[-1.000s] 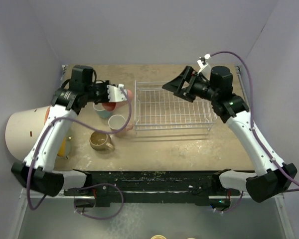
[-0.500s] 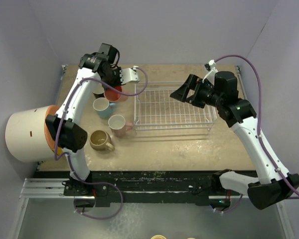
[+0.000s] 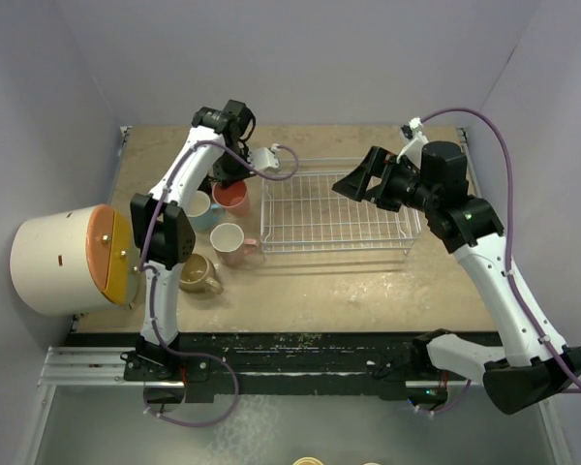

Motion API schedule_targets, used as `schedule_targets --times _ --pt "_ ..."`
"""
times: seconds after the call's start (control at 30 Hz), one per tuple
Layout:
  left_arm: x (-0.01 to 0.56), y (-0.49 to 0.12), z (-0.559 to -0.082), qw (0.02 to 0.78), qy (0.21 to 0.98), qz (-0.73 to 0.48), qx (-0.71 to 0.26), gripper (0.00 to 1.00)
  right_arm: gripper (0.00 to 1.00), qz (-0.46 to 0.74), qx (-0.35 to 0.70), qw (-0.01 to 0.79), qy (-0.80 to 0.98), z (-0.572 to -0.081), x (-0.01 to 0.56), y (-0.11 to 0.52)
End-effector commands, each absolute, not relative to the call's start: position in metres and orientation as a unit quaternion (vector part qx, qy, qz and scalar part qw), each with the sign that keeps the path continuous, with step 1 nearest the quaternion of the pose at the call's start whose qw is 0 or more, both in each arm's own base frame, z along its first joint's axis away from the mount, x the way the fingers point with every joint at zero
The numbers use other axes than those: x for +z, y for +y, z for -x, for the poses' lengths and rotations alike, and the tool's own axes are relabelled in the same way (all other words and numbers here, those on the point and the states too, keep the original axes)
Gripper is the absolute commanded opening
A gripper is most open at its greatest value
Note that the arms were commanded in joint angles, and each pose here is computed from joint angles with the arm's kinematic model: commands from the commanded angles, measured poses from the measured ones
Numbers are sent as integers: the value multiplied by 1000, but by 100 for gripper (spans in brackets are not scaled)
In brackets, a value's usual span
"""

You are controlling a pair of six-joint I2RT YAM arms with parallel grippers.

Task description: Unload the cups from the dish rack

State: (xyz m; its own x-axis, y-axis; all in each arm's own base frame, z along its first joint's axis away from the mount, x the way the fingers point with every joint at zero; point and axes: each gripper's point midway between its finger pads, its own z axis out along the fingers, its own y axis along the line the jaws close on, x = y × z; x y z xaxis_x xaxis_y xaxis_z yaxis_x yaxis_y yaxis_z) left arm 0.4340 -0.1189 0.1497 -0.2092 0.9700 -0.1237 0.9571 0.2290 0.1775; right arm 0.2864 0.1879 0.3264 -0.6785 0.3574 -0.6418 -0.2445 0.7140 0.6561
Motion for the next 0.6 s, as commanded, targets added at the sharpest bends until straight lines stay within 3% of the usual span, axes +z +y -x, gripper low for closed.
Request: schedule_targets --times 0.0,0.47,0.57 --pt "162 -121 -442 125 782 -609 41 0 100 -30 381 420 823 -285 339 186" --pt "123 -131 -440 102 782 -615 4 1 100 -35 397 413 819 -282 339 190" --pt "124 -131 -443 107 781 -615 10 26 100 -34 397 415 818 -282 341 190"
